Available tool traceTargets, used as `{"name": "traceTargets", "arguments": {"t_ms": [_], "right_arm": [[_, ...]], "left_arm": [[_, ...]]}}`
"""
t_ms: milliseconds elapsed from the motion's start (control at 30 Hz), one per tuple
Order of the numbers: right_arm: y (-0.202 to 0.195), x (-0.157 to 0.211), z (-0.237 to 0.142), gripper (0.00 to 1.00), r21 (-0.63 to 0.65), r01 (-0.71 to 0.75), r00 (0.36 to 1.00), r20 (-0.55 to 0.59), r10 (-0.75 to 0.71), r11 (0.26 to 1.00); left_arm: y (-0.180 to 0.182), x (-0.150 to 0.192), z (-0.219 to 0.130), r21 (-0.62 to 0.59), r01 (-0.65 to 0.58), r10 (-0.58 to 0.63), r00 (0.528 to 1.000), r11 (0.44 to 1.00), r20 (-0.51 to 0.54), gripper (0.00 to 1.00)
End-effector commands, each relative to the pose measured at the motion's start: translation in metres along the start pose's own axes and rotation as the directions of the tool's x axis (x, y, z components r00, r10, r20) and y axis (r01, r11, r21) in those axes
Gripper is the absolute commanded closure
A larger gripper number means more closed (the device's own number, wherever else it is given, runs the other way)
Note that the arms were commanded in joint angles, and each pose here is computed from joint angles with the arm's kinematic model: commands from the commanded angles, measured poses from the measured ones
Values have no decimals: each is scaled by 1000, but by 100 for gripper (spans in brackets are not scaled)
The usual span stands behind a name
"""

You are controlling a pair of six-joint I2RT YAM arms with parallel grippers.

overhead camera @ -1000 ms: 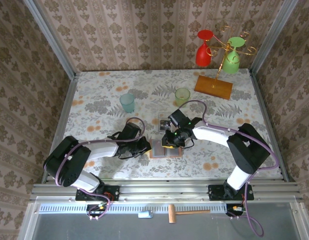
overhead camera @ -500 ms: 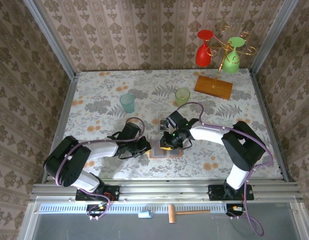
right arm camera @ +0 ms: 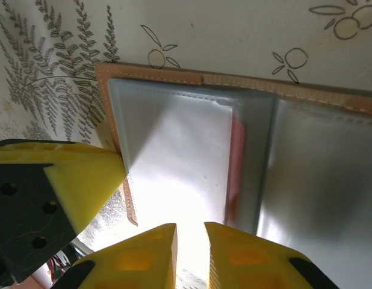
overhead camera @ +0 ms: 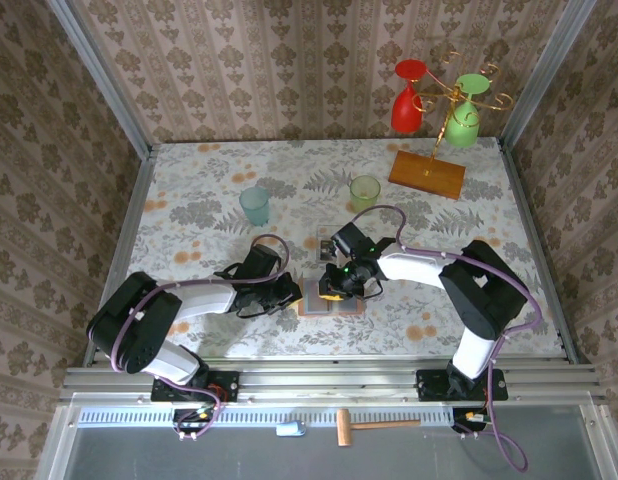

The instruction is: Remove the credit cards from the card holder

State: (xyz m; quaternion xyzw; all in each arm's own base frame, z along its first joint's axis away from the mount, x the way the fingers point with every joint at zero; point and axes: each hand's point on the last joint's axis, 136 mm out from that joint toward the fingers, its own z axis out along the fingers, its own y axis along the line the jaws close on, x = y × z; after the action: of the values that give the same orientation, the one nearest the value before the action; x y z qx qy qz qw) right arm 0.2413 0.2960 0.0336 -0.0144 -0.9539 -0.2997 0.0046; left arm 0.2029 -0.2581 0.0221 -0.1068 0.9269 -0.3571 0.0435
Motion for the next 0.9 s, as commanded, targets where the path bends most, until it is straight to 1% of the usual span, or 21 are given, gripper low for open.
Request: {"name": "traceTargets", "arguments": {"t_ms": [0, 367, 867], "right_arm": [[-3, 6, 7, 79, 8, -7, 1000, -28, 7, 1000], [-14, 8, 5, 79, 51, -10, 1000, -21, 12, 999], [-14, 6, -3, 79, 60, -1, 1000, 9, 0, 998]], "left_arm": [[10, 1, 1, -35, 13, -14, 1000, 999, -6, 92], [11, 2, 1, -41, 11, -12, 1000, 999, -11, 92], [15, 2, 2, -61, 9, -10, 1000, 998, -23, 92]]}}
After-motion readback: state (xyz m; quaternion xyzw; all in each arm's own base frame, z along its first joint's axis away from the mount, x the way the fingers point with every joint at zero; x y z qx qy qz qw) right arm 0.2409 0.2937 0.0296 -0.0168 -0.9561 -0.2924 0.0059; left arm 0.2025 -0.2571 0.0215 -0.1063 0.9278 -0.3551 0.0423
